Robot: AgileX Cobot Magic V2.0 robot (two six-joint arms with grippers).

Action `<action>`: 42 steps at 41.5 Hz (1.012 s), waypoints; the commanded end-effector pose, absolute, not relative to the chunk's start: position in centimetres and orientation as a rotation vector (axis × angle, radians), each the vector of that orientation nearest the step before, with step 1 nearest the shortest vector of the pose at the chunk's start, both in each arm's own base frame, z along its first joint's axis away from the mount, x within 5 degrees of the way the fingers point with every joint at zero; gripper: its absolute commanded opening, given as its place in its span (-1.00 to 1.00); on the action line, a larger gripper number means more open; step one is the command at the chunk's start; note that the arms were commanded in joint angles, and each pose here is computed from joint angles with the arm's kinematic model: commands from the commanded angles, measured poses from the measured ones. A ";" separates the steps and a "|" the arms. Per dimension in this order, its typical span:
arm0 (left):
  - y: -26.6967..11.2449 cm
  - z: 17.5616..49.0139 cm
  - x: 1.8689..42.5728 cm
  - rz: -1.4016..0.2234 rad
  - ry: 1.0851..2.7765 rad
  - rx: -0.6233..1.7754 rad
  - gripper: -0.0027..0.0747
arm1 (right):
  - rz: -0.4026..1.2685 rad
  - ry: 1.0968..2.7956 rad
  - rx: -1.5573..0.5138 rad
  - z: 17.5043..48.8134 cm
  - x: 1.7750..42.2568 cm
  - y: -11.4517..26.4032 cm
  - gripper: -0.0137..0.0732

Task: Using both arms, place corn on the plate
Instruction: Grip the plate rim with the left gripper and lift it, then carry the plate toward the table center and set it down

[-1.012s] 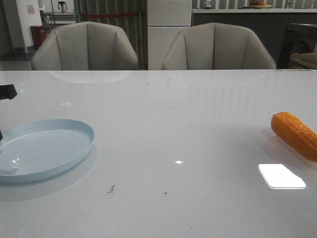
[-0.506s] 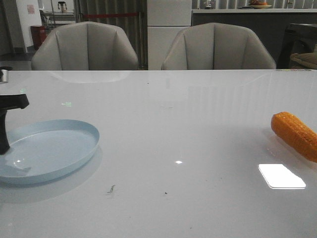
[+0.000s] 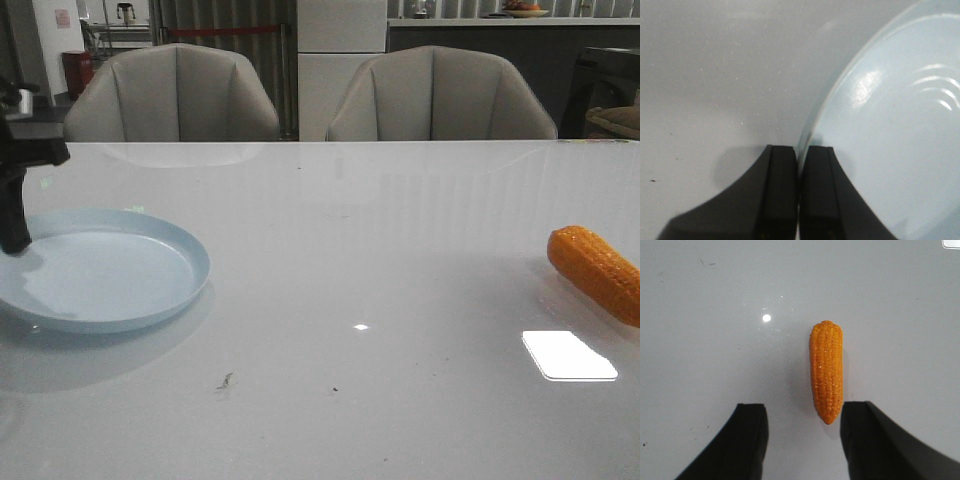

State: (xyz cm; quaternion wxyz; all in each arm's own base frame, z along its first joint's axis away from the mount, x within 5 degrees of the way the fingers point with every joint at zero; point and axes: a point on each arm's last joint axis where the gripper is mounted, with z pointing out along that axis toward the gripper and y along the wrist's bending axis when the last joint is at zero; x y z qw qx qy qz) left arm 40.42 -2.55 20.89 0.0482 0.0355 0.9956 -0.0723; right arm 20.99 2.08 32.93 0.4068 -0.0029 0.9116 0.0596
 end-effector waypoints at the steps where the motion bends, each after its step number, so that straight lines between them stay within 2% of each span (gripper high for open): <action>1: -3.1 26.1 40.8 -0.261 2.936 0.110 -0.68 | 0.152 2.196 -0.013 34.8 21.2 2.1 0.35; 7: -4.1 29.6 41.4 -0.427 2.846 0.098 -0.68 | 0.152 2.198 -0.013 34.8 21.2 2.1 0.35; 12: -5.9 31.1 41.5 -0.660 2.769 0.073 -0.68 | 0.152 2.203 -0.013 34.7 21.2 2.1 0.35; 14: -6.6 31.3 41.5 -0.704 2.754 0.083 -0.68 | 0.152 2.205 -0.013 34.7 21.2 2.1 0.35; 26: -12.9 30.2 40.8 -0.737 2.774 0.275 -0.68 | 0.152 2.206 -0.013 34.7 21.2 2.1 0.35; 35: -17.0 27.2 40.4 -0.624 2.846 0.425 -0.68 | 0.152 2.210 -0.014 34.7 21.1 2.1 0.35; 42: -19.0 24.1 40.4 -0.603 2.922 0.492 -0.68 | 0.152 2.211 -0.014 34.7 21.1 2.1 0.35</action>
